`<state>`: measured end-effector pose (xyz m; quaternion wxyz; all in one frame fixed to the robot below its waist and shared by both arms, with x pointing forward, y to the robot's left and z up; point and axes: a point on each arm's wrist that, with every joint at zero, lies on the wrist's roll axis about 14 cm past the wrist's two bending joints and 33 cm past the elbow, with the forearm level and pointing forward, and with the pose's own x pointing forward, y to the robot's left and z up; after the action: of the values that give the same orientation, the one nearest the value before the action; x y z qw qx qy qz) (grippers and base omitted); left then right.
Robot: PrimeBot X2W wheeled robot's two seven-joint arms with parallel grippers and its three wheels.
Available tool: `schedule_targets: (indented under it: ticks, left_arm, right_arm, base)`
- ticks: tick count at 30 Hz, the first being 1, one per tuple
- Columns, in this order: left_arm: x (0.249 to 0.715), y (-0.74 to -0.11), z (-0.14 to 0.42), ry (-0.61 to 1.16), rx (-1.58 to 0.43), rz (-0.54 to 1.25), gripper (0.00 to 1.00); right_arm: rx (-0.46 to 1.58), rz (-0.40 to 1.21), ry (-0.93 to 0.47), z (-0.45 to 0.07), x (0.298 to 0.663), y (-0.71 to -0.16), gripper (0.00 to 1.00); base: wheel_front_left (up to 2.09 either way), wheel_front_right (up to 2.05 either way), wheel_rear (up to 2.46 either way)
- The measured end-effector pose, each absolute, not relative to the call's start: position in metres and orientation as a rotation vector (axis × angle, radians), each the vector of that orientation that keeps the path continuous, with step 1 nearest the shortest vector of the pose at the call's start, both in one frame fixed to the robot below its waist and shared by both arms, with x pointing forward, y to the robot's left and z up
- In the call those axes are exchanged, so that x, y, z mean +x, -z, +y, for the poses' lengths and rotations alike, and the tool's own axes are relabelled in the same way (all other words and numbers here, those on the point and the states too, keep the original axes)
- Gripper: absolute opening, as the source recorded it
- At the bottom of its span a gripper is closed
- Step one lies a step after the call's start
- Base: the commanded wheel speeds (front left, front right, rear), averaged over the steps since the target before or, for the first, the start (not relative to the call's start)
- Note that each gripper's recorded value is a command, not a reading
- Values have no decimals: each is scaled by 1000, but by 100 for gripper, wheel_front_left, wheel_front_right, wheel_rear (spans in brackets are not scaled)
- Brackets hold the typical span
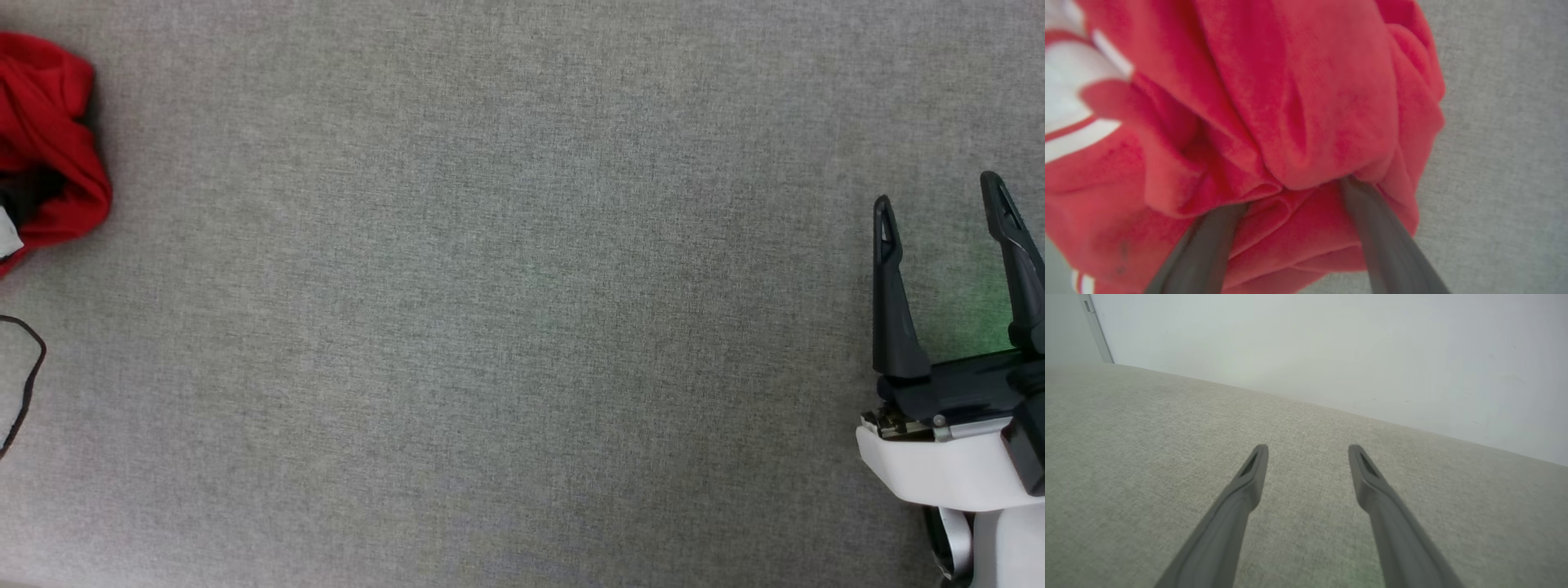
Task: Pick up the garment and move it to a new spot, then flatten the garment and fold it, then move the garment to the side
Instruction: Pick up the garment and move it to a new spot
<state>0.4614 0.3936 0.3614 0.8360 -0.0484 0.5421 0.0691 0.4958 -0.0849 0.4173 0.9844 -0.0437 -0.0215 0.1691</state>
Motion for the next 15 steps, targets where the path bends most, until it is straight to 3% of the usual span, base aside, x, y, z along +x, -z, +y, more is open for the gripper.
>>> schedule_targets:
  ticks: [2,8,15]
  left_arm:
    - [462,-362,393,-143,-92,1143,0]
    - [464,-385,401,-144,-37,1066,0]
    - [491,-467,396,-77,86,831,0]
  right_arm:
    - [-89,-42,-340,-85,495,-418,100]
    - [-70,-62,-348,-81,492,-431,100]
    - [-46,-114,-363,-75,482,-463,100]
  base:
    - [0,0,0]
    - [0,0,0]
    - [0,0,0]
